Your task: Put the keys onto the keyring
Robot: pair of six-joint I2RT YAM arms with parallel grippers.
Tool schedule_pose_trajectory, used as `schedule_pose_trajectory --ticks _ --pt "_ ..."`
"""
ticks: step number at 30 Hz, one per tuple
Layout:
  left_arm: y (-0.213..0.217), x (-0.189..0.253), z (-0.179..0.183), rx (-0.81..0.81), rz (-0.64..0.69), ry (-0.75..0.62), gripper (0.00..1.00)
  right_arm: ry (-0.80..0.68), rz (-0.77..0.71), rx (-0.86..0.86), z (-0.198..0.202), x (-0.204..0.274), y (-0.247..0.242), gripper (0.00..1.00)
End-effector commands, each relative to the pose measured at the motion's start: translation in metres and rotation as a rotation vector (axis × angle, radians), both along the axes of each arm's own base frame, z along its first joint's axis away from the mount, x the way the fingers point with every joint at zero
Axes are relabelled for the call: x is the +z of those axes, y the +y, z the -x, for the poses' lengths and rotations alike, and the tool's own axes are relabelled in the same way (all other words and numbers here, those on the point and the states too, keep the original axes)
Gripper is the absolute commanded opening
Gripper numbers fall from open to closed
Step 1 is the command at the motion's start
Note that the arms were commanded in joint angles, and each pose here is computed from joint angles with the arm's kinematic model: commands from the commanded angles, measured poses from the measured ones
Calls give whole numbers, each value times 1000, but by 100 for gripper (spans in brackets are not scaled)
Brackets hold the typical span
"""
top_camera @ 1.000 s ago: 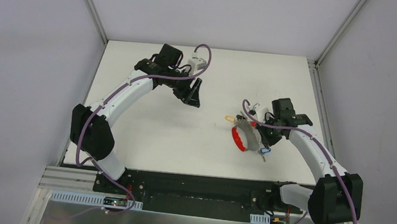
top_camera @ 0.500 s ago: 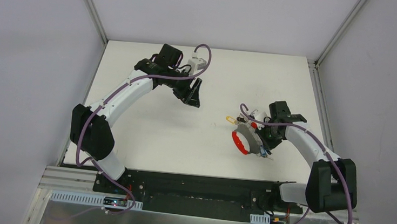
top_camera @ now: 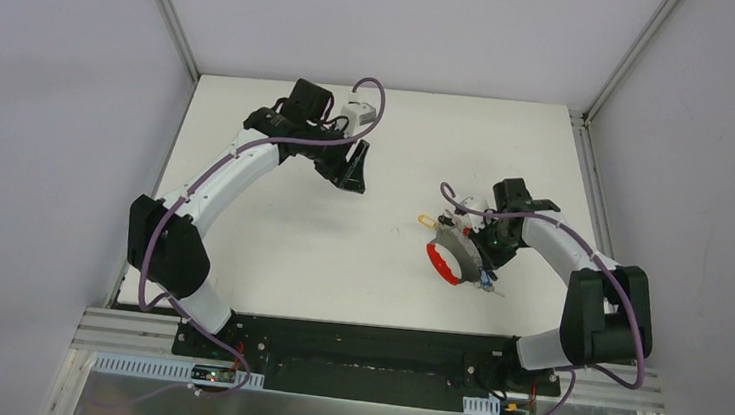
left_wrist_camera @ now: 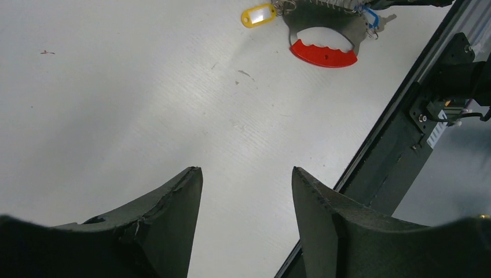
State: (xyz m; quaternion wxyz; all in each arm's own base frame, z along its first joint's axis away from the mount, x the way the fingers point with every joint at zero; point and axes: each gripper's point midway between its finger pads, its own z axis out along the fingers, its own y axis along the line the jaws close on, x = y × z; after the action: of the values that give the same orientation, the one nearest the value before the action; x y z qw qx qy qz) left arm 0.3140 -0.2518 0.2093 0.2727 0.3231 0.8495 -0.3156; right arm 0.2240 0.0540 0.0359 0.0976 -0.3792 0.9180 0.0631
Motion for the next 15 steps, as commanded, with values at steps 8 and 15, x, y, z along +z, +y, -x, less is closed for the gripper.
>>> schedule_pose_trajectory --ticks 8,15 --pt "11 21 -2 41 15 -47 59 -35 159 39 -26 14 -29 6" --pt "11 21 -2 39 18 -43 59 -10 210 27 -33 6 -42 10"
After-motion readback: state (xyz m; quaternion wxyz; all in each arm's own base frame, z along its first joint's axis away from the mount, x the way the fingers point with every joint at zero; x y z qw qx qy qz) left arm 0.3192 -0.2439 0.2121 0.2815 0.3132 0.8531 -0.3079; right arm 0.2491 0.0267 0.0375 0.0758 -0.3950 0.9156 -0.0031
